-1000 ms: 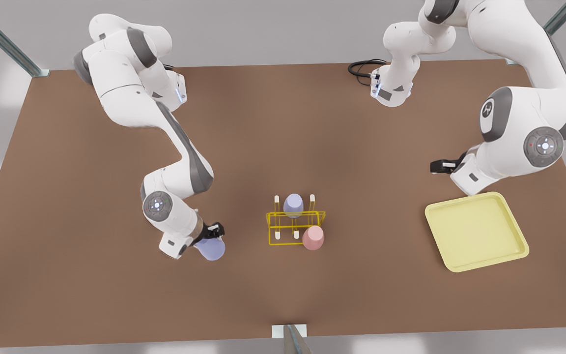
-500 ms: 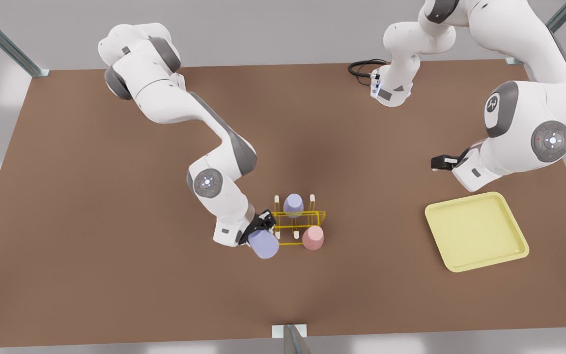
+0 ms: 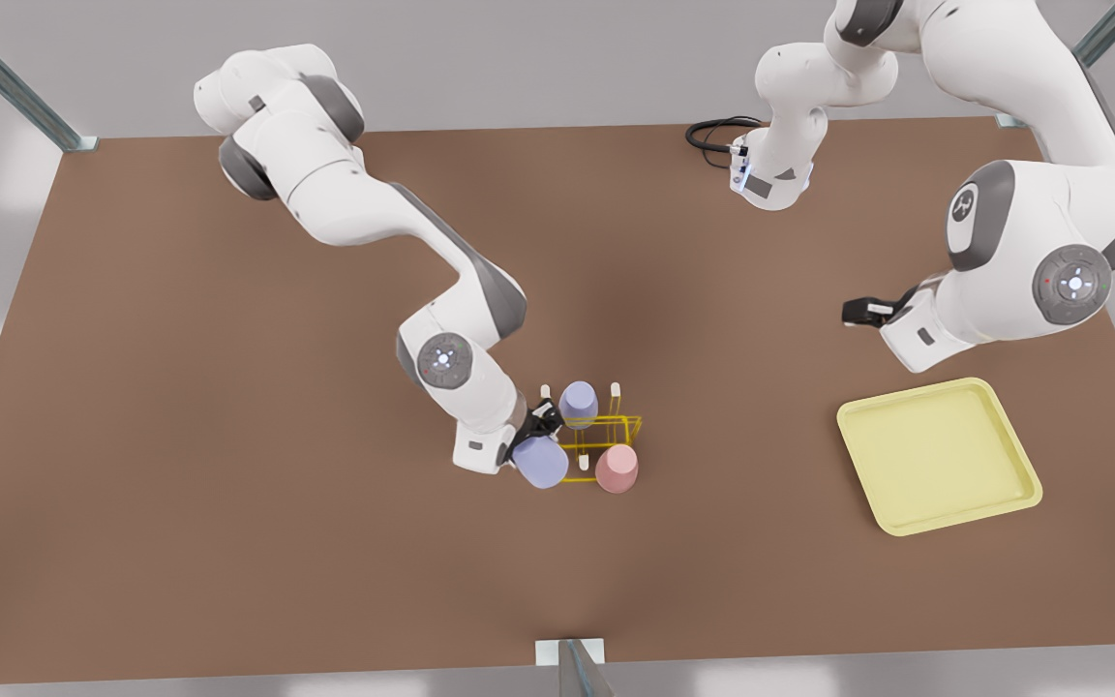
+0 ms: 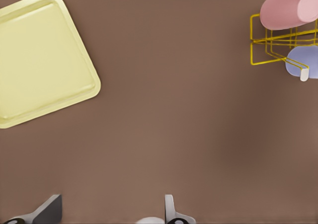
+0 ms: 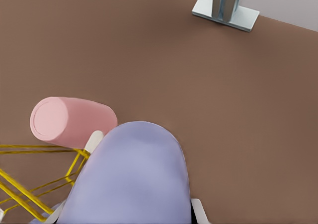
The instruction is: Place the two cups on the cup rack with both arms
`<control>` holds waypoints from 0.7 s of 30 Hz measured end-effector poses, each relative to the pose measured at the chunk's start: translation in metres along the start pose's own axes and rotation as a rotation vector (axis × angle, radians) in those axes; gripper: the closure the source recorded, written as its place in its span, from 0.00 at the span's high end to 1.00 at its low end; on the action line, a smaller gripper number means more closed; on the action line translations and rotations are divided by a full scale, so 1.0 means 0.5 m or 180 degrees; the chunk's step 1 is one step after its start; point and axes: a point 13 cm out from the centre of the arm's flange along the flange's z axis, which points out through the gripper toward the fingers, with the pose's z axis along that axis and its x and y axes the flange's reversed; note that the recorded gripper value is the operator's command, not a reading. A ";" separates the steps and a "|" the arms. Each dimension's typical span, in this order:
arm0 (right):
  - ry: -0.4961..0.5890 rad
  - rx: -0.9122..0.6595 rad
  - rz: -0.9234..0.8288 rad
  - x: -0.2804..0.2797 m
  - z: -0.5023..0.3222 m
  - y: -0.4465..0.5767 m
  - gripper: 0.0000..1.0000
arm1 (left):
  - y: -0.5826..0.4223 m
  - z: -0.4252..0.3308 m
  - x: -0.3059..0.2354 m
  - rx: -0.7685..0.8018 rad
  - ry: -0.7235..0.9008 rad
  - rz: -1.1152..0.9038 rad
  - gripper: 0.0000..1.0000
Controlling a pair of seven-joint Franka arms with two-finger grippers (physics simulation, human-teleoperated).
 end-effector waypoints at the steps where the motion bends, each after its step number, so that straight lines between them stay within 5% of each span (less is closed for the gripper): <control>1: 0.0016 0.0001 -0.0006 0.003 0.008 0.003 0.81 | 0.000 0.001 0.003 0.0008 0.0019 0.0001 1.00; 6: 0.0058 0.0015 -0.0021 0.011 0.026 0.006 0.82 | 0.002 0.007 0.015 0.0049 0.0106 0.0004 1.00; 8: 0.0066 0.0022 -0.0023 0.013 0.028 0.006 1.00 | 0.002 0.008 0.018 0.0054 0.0125 0.0008 1.00; 16: 0.0063 0.0055 -0.0029 0.010 0.013 0.007 1.00 | 0.001 0.009 0.023 0.0058 0.0161 0.0021 1.00; 21: 0.0189 0.0826 0.0782 0.085 -0.469 -0.408 1.00 | 0.024 -0.041 0.013 0.0047 -0.0064 -0.0032 1.00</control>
